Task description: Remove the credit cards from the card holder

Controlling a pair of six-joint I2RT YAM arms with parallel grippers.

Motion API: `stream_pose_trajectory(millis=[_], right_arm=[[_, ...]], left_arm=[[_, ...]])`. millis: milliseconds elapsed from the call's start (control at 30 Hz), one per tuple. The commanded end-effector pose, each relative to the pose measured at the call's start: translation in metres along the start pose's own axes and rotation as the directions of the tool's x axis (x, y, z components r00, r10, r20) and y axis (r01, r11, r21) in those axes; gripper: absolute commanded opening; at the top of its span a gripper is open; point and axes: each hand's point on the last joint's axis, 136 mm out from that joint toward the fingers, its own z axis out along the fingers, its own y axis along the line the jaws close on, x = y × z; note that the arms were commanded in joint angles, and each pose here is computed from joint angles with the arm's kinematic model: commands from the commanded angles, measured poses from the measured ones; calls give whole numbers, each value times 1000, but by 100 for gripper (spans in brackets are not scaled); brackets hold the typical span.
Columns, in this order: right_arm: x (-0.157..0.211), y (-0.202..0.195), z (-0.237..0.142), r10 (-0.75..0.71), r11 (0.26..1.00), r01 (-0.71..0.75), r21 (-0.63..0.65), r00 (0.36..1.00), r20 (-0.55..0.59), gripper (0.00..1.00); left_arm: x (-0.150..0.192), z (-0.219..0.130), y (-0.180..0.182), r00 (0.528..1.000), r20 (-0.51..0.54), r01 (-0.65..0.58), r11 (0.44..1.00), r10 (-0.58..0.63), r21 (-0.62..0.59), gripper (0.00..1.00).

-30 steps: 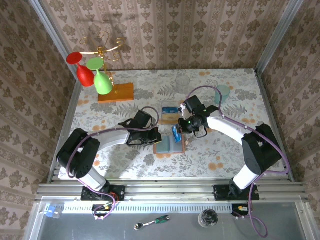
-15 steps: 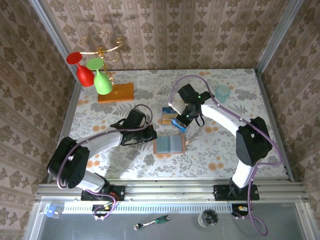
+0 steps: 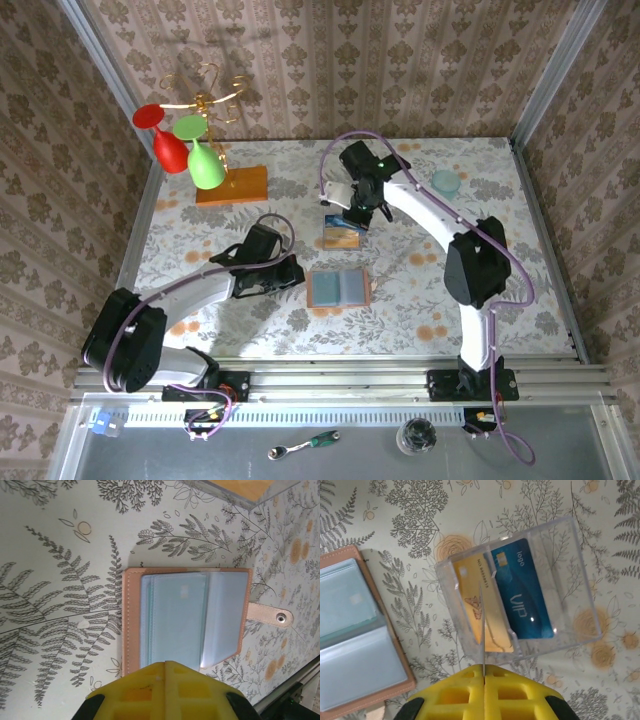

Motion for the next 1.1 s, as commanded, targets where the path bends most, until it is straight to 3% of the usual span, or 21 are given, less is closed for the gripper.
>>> stream_pose_trajectory(millis=[0, 733, 1067], right_arm=[[4, -2, 6, -59, 998, 58, -26, 997, -55, 0], [-13, -32, 39, -139, 990, 139, -8, 986, -86, 1], [-9, -40, 38, -144, 988, 149, 30, 983, -117, 18]], left_arm=[[0, -6, 6, 1000, 15, 0, 1000, 0, -15, 5], [-10, -9, 17, 999, 20, 35, 999, -35, -25, 5], [-10, -5, 19, 999, 15, 41, 999, -41, -21, 5]])
